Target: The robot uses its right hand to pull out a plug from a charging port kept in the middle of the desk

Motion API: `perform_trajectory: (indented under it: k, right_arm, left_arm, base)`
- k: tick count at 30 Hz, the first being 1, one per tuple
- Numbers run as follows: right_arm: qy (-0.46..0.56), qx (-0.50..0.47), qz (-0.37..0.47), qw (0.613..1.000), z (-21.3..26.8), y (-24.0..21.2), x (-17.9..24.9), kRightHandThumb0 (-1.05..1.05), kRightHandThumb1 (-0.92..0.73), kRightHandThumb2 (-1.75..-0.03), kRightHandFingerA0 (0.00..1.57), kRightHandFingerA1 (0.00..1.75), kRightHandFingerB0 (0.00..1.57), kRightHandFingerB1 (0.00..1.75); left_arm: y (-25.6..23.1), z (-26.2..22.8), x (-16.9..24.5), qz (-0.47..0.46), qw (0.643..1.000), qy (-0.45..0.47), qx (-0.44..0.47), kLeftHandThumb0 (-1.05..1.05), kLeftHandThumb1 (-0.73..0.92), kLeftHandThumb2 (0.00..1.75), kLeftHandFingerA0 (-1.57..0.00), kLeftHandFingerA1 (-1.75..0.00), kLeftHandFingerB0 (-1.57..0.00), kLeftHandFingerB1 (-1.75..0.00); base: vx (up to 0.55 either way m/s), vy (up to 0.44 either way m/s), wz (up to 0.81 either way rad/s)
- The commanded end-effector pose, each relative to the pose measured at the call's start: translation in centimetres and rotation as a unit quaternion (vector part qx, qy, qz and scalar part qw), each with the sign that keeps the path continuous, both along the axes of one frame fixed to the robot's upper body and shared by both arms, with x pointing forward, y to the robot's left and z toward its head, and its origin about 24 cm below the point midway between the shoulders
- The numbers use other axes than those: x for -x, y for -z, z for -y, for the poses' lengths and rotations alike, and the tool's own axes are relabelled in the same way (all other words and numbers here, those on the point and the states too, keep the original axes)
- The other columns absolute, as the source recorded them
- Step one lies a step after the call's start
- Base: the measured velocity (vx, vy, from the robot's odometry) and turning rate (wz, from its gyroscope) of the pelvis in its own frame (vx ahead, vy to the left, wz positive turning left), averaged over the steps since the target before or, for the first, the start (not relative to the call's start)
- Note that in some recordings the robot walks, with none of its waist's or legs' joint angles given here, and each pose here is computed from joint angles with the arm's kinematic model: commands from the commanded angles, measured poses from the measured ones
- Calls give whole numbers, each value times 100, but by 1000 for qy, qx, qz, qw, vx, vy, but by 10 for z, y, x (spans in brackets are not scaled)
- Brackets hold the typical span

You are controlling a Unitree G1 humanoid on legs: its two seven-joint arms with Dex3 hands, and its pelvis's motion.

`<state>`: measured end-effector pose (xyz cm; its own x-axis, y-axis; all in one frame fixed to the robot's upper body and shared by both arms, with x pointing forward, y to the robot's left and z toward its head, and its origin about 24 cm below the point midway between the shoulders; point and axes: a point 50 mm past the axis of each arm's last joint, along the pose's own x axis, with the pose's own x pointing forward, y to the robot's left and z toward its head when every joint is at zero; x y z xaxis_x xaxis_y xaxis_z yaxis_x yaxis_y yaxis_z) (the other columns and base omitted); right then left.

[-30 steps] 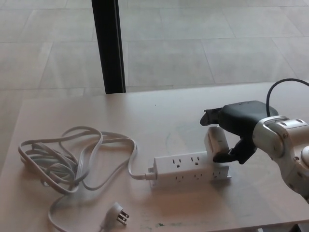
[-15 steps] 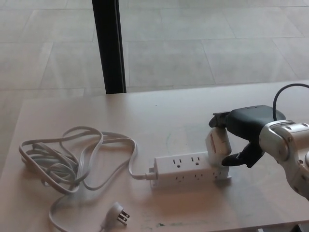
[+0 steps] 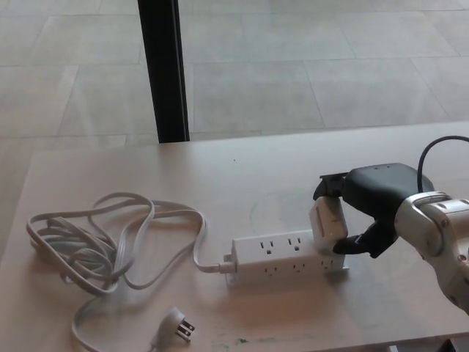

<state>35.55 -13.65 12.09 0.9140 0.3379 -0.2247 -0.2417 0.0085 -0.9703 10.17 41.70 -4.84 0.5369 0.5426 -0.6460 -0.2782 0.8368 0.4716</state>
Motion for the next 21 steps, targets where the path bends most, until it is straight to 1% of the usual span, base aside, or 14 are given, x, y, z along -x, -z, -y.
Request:
perform_trajectory:
  k: [1, 2, 3, 8, 9, 10, 11, 12, 13, 14, 16, 17, 19, 21]
  right_arm:
    - [-21, -11, 24, 999, -4, 5, 2, -30, -55, -104, 91, 172, 90, 103]
    - [-21, -5, 28, 999, -4, 6, 2, -30, -52, -109, 92, 175, 87, 120]
    - [-11, 10, 31, 999, -4, 7, 2, -32, -60, -106, 96, 175, 78, 82]
    - [-11, 12, 56, 998, -3, 9, 3, -31, -54, -116, 98, 175, 84, 90]
    - [1, 15, 63, 998, -2, 9, 3, -28, -52, -109, 97, 174, 86, 67]
    - [3, 15, 63, 998, -1, 9, 3, -28, -52, -109, 97, 174, 86, 67]
    - [3, 6, 71, 997, -1, 9, 4, -33, -48, -112, 124, 135, 83, 78]
    - [3, 5, 72, 997, -1, 9, 4, -32, -47, -111, 124, 135, 81, 76]
    - [4, 4, 75, 997, 0, 9, 4, -32, -47, -111, 124, 135, 81, 76]
    - [7, 1, 79, 997, 0, 9, 4, -29, -49, -103, 102, 172, 82, 62]
    - [9, 8, 75, 997, 1, 9, 4, -29, -49, -103, 100, 172, 82, 62]
    - [7, 10, 83, 996, 1, 9, 4, -31, -45, -103, 114, 156, 75, 65]
    - [12, 11, 84, 996, 2, 8, 3, -29, -52, -96, 98, 169, 82, 62]
    - [11, 11, 95, 995, 3, 7, 2, -33, -42, -104, 111, 158, 77, 65]
  left_arm:
    - [-8, -7, 0, 11, 1000, 2, -18, -89, 92, 90, -67, -57, -42, -47]
    - [-7, -7, 0, 11, 1000, 1, -17, -91, 92, 89, -67, -56, -47, -49]
    - [-8, -7, 0, 13, 1000, -1, -15, -86, 92, 86, -68, -57, -44, -49]
    - [-8, -6, -1, 10, 1000, 6, -19, -90, 91, 93, -70, -59, -43, -49]
    - [-8, -6, 0, 14, 1000, 5, -19, -90, 92, 91, -67, -56, -43, -47]
    - [-7, -5, 0, 14, 1000, 2, -17, -90, 92, 91, -67, -56, -43, -47]
    - [-7, -5, 0, 15, 1000, -3, -15, -88, 91, 88, -67, -56, -43, -47]
    - [-7, -5, 0, 14, 1000, -1, -15, -91, 91, 91, -67, -57, -42, -48]
    - [-7, -5, 0, 13, 1000, 2, -16, -91, 91, 91, -67, -57, -42, -48]
    - [-7, -5, 1, 16, 1000, -5, -12, -88, 92, 87, -67, -57, -44, -49]
    - [-6, -6, 1, 18, 1000, -3, -7, -90, 92, 90, -65, -56, -41, -47]
    - [-7, -5, 2, 18, 1000, 3, -12, -89, 92, 91, -65, -56, -41, -48]
    - [-6, -6, 2, 20, 1000, -4, -7, -91, 92, 89, -64, -54, -41, -46]
    - [-7, -6, 2, 17, 1000, -4, -9, -91, 92, 90, -64, -55, -41, -45]
  base:
    - [0, 0, 0]
    - [0, 0, 0]
    - [0, 0, 0]
    - [0, 0, 0]
    - [0, 0, 0]
    - [0, 0, 0]
    - [0, 0, 0]
    - [0, 0, 0]
    - [0, 0, 0]
    - [0, 0, 0]
    - [0, 0, 0]
    - [0, 0, 0]
    - [0, 0, 0]
    - [0, 0, 0]
